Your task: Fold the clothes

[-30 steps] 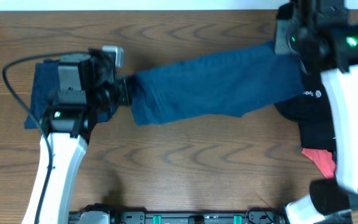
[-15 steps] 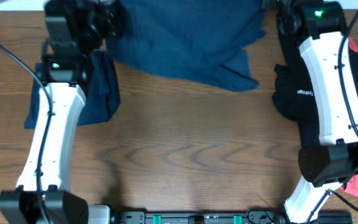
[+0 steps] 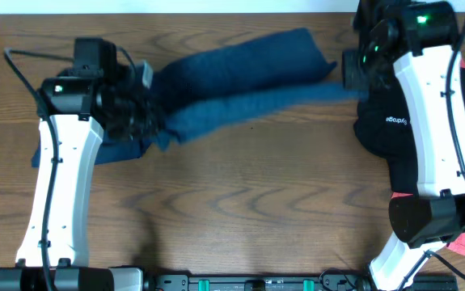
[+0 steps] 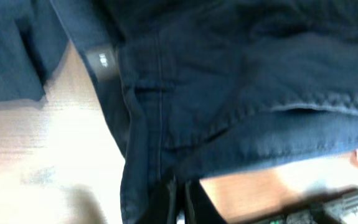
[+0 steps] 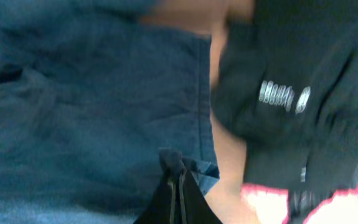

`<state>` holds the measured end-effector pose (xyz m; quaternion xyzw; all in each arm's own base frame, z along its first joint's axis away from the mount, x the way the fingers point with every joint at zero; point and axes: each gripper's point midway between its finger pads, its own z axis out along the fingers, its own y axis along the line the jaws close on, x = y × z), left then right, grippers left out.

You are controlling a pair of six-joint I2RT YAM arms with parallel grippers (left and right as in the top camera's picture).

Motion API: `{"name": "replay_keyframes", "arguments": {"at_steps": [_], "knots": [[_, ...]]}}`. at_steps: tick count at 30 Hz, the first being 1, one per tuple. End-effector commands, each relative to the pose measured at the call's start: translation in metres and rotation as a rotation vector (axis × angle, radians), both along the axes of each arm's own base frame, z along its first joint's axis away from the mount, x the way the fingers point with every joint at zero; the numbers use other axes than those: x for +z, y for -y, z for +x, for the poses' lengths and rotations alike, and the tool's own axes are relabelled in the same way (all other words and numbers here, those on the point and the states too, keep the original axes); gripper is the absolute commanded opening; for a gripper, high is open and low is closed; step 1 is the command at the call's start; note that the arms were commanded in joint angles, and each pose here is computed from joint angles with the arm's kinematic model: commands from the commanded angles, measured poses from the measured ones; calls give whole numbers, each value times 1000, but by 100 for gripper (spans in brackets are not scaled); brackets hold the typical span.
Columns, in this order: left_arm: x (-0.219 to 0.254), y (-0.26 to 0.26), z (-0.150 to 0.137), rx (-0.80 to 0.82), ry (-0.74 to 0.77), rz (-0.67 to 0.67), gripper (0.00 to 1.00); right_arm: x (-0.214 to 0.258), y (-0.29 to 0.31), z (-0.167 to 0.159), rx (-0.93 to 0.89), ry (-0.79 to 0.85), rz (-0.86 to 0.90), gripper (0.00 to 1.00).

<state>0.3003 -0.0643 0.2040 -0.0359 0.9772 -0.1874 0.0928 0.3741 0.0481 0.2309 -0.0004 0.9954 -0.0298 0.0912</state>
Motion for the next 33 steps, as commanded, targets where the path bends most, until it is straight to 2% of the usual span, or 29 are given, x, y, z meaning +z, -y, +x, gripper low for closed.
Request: {"name": "replay_keyframes", "arguments": {"at_steps": [1,6,10,15,19,23,26,33], "knots": [[-30,-17,-27,38,-140,65,6,-21,24,-22,-43,-111,-95,1],[-78,-16,-69,31,-328,63,6,-60,28,-49,-129,-258,-119,1],[-109,-9,-108,22,-472,28,6,-87,30,-64,-167,-311,-131,1],[-127,8,-146,-16,-577,-22,6,-100,33,-83,-216,-300,-129,1],[-126,20,-163,-17,-583,-34,6,-83,46,-87,-252,-196,-148,1],[-113,23,-161,9,-498,-35,6,-61,39,-55,-161,5,-106,1],[-107,19,-147,86,-391,-16,6,-52,26,-28,-84,120,-60,1],[-94,0,-75,273,-44,44,6,-40,8,33,-55,345,10,1]]}}
